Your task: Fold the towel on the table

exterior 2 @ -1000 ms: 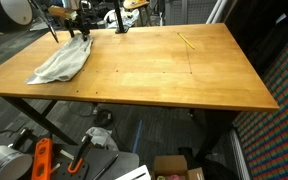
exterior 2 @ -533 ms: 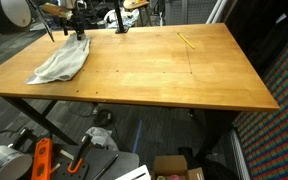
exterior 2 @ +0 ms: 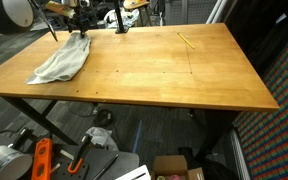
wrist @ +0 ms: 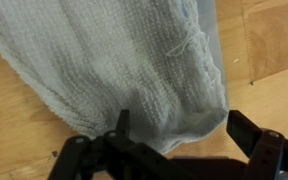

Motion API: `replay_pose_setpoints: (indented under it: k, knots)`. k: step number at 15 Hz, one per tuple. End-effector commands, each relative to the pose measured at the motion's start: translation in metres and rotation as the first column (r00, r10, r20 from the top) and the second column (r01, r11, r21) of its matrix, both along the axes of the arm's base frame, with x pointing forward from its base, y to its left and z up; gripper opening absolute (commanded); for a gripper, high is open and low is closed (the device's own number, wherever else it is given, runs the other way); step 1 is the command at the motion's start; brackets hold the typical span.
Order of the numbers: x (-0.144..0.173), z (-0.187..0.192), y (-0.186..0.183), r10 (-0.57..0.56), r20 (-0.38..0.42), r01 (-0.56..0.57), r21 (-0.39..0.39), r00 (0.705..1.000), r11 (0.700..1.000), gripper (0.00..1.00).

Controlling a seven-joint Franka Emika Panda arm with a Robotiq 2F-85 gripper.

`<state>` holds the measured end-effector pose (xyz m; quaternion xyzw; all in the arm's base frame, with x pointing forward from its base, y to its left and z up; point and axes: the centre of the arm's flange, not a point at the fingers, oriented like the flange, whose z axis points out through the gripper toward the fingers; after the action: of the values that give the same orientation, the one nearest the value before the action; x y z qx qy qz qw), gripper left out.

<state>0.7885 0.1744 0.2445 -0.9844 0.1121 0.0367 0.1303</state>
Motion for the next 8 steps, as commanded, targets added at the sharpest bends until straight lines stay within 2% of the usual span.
replay_pose_setpoints:
  k: [1, 4, 8]
  knots:
    - [0.047, -0.011, -0.011, -0.061, 0.015, 0.062, -0.025, 0.998, 0.998, 1.00]
    - [0.045, -0.025, -0.030, -0.089, -0.011, 0.088, -0.036, 0.996, 0.995, 1.00]
    - [0.047, -0.023, -0.049, -0.132, 0.006, 0.133, -0.048, 0.991, 0.990, 1.00]
